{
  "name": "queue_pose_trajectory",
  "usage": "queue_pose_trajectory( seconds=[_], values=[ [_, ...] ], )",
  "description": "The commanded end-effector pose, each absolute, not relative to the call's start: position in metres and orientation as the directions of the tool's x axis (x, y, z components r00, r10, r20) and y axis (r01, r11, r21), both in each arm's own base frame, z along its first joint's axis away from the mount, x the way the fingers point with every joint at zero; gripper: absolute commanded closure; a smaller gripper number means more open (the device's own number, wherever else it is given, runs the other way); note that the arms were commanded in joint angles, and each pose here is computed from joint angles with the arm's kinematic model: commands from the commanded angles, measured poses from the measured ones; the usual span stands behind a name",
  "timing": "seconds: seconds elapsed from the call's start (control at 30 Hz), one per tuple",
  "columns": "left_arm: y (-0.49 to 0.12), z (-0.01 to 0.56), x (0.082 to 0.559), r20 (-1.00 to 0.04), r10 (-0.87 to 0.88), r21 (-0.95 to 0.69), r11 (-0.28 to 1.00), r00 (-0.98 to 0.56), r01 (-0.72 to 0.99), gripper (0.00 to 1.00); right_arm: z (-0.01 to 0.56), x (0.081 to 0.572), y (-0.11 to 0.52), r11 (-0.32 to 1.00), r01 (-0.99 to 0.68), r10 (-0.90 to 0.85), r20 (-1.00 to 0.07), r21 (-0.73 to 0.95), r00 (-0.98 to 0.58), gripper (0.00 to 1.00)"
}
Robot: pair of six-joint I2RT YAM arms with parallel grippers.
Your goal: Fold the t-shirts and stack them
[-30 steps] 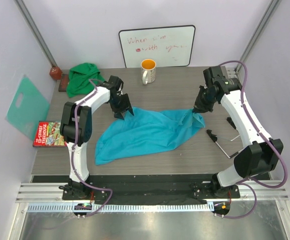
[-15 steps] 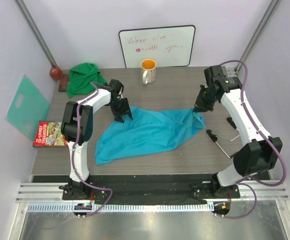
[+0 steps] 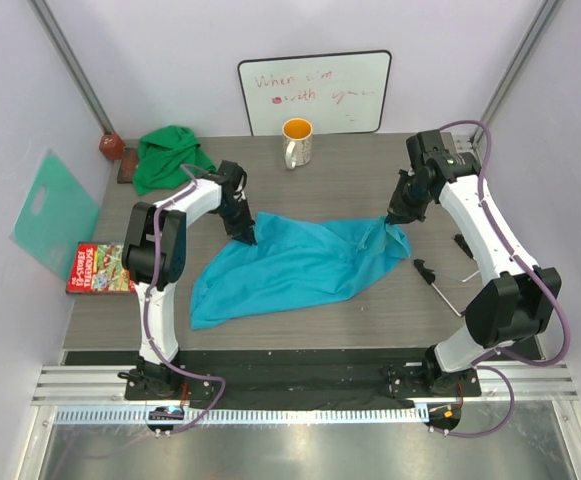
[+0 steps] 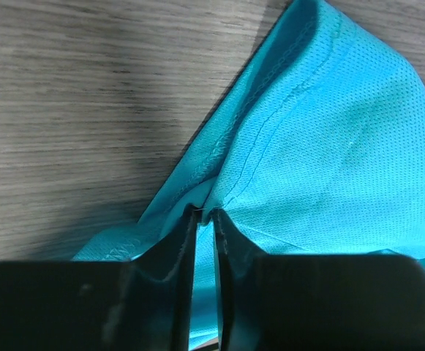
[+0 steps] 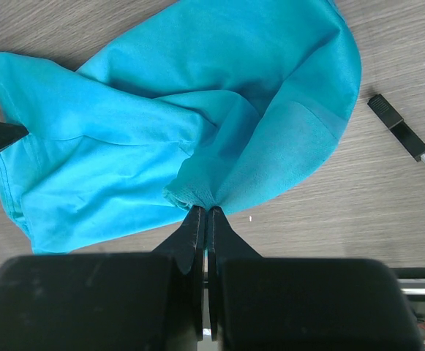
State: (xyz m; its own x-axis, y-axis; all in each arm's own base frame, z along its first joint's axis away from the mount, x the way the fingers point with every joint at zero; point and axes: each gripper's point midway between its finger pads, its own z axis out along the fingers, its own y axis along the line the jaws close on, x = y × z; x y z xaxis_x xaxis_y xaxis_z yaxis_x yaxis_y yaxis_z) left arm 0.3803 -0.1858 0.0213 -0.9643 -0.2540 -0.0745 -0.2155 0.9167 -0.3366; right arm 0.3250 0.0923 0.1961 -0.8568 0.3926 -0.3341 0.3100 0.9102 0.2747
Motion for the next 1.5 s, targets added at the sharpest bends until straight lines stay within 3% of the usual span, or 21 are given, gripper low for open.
queue_pose_trajectory(
  seconds=[0.0,0.1,0.4,0.7,0.93,1.03,1.27,1.33,1.43,1.47],
  values=[
    [-0.179,0.031,0.390,-0.127,-0.245,-0.332,0.924,-0.961,-0.191,0.93,0.211,0.340,0.095,0.903,0.291,0.401,-0.382,0.315,-0.833,0.99],
    [-0.178,0.032,0.393,-0.125,-0.250,-0.349,0.917,-0.960,-0.193,1.00,0.211,0.342,0.096,0.902,0.290,0.403,-0.383,0.320,-0.831,0.99],
    [-0.176,0.051,0.408,-0.149,-0.262,-0.391,0.901,-0.953,-0.187,1.00,0.206,0.353,0.101,0.899,0.286,0.404,-0.376,0.333,-0.834,0.99],
    [-0.181,0.106,0.443,-0.232,-0.307,-0.514,0.844,-0.923,-0.151,1.00,0.183,0.356,0.105,0.897,0.289,0.402,-0.345,0.334,-0.848,0.99],
    [-0.185,0.114,0.444,-0.202,-0.286,-0.550,0.824,-0.937,-0.133,1.00,0.173,0.362,0.109,0.901,0.273,0.383,-0.326,0.336,-0.864,0.99],
    [-0.188,0.103,0.437,-0.155,-0.276,-0.560,0.816,-0.949,-0.146,0.90,0.170,0.364,0.111,0.899,0.270,0.382,-0.315,0.343,-0.869,0.99],
    [-0.188,0.074,0.421,-0.082,-0.252,-0.554,0.816,-0.964,-0.166,0.83,0.166,0.365,0.114,0.896,0.273,0.384,-0.302,0.351,-0.873,0.99],
    [-0.189,0.070,0.418,-0.076,-0.249,-0.552,0.817,-0.966,-0.167,0.85,0.166,0.366,0.114,0.896,0.275,0.386,-0.302,0.349,-0.872,0.99],
    [-0.189,0.069,0.418,-0.078,-0.250,-0.556,0.814,-0.965,-0.166,1.00,0.165,0.365,0.114,0.894,0.280,0.389,-0.298,0.350,-0.872,0.99],
    [-0.190,0.072,0.419,-0.085,-0.248,-0.561,0.812,-0.965,-0.159,1.00,0.164,0.366,0.114,0.893,0.282,0.392,-0.297,0.351,-0.871,0.99]
  ],
)
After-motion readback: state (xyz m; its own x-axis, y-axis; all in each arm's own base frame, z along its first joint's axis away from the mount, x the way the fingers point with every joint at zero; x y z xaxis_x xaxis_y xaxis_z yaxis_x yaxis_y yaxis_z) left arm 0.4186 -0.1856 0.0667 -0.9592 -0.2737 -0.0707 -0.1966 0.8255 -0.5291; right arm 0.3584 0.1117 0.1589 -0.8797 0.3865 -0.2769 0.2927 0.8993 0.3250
